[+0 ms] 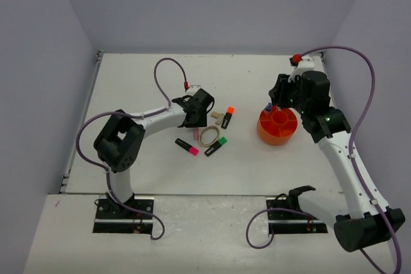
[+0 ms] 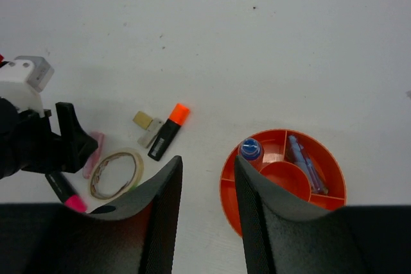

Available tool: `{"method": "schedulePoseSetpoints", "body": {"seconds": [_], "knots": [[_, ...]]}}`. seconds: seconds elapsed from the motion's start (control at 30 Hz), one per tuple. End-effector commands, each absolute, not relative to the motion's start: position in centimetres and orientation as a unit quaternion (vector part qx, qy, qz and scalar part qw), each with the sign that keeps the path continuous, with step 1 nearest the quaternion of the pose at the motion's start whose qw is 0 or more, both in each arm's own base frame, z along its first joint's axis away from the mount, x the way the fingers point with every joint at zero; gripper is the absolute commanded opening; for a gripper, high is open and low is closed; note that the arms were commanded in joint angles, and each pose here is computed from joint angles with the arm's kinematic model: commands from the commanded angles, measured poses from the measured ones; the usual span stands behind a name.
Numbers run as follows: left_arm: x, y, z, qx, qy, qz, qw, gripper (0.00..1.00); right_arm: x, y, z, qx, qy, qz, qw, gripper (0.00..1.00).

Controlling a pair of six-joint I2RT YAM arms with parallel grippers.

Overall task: Sort the stationery into containers
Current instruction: Pick up the stationery from the center of the board.

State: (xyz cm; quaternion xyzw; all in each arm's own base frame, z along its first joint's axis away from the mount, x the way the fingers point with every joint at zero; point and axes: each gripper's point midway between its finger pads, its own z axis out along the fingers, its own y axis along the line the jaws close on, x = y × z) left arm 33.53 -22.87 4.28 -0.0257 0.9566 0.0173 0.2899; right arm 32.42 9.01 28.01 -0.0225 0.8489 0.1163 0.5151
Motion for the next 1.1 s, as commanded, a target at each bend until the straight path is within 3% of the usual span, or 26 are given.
{"method": "schedulePoseSetpoints", "body": {"seconds": [0.0, 0.23, 0.47, 0.63, 1.07], "knots": [[35.4, -22.9, 4.5, -0.068, 0.948, 0.028, 0.310, 0.69, 31.2, 10.6, 30.4, -0.042, 0.825, 0.167, 0.539, 0.41], [33.8, -23.4, 2.0, -0.064, 0.958, 0.012, 0.280, 0.65, 31.3, 11.2, 30.4, -0.049, 0.821, 0.182, 0.538, 0.41], [32.2, -22.8, 0.5, -0.061, 0.963, 0.011, 0.262, 0.33, 31.3, 11.9, 30.0, -0.053, 0.820, 0.198, 0.534, 0.41], [32.1, -23.0, 0.3, -0.053, 0.964, 0.001, 0.262, 0.01, 30.6, 13.8, 30.2, -0.076, 0.811, 0.252, 0.522, 0.42], [32.6, -26.5, 12.9, 0.051, 0.885, -0.182, 0.424, 0.00, 29.1, 20.8, 29.0, -0.095, 0.796, 0.457, 0.385, 0.56]]}}
